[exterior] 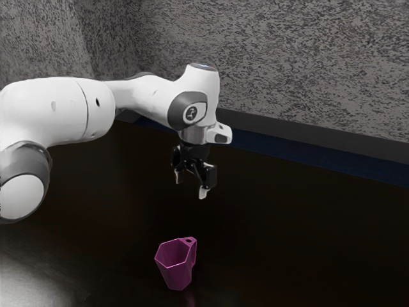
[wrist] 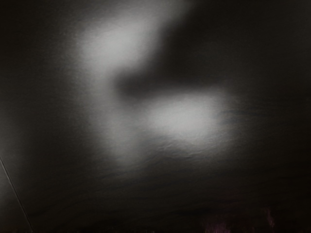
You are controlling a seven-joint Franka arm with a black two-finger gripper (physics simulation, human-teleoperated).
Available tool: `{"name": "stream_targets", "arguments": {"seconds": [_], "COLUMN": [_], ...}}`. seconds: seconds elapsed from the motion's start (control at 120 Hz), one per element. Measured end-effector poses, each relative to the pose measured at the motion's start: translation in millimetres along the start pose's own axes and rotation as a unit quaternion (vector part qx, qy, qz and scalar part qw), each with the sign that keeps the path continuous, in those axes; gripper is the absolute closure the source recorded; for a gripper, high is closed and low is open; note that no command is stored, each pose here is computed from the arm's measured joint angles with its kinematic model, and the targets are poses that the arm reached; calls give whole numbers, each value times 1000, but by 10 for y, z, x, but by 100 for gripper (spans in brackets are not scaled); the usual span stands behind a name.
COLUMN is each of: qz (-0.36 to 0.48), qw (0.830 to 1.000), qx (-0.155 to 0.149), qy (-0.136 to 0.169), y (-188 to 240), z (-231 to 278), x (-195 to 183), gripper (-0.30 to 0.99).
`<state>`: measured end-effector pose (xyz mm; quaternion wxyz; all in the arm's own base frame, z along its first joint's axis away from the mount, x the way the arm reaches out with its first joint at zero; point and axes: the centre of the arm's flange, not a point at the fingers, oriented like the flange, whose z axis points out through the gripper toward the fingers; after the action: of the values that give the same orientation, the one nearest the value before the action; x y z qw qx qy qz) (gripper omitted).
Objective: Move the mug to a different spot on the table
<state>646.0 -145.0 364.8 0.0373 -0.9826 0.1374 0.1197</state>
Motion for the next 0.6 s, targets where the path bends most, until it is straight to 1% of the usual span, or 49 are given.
{"name": "stream_targets", "arguments": {"seconds": [0.1,0.183,0.283,0.45,0.6], "qz": [16,31,42,57,76], "qw": [999,998,996,993,993], "qx": [-28,-50,-63,-65,-44], "qy": [-21,-31,-50,-79,-72], "y": [147,355,546,767,835], "z": [138,185,317,550,663], "x": [-46,-110,-174,-313,-425], "gripper": [0,0,0,0,0]}}
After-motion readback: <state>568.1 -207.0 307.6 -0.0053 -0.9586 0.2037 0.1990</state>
